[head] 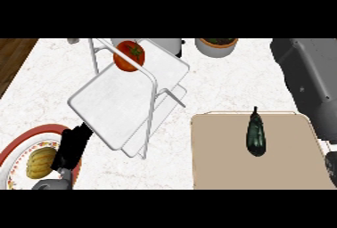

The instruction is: Pick the tomato from the tray and place it in the tiered shelf

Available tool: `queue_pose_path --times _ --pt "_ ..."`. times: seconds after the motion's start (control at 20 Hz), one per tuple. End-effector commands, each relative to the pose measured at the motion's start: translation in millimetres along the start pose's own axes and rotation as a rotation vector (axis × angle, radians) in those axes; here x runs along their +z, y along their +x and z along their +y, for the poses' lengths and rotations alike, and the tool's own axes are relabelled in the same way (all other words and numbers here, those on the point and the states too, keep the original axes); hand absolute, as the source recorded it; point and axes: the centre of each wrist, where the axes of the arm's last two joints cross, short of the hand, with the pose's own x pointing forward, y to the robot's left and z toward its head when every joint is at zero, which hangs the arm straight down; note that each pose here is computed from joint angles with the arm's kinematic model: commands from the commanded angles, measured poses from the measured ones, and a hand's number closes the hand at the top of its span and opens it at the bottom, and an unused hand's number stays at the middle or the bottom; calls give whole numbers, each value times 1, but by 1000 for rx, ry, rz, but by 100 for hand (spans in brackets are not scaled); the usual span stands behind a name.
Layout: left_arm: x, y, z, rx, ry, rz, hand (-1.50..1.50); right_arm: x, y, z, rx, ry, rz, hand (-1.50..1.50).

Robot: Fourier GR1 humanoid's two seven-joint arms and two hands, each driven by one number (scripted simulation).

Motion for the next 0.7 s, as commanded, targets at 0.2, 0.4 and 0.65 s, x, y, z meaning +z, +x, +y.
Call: queue_pose_path --times 0.2,0.4,0.65 --pt "-7 -8 15 10 -18 -22 0 6 -5 -91 58 42 -54 -150" --pt "2 4 -4 -14 -35 -39 0 15 -6 -131 73 76 -86 -150" --pt "-7 -2 -25 -6 -49 -30 0 12 -7 -127 137 95 -66 -150"
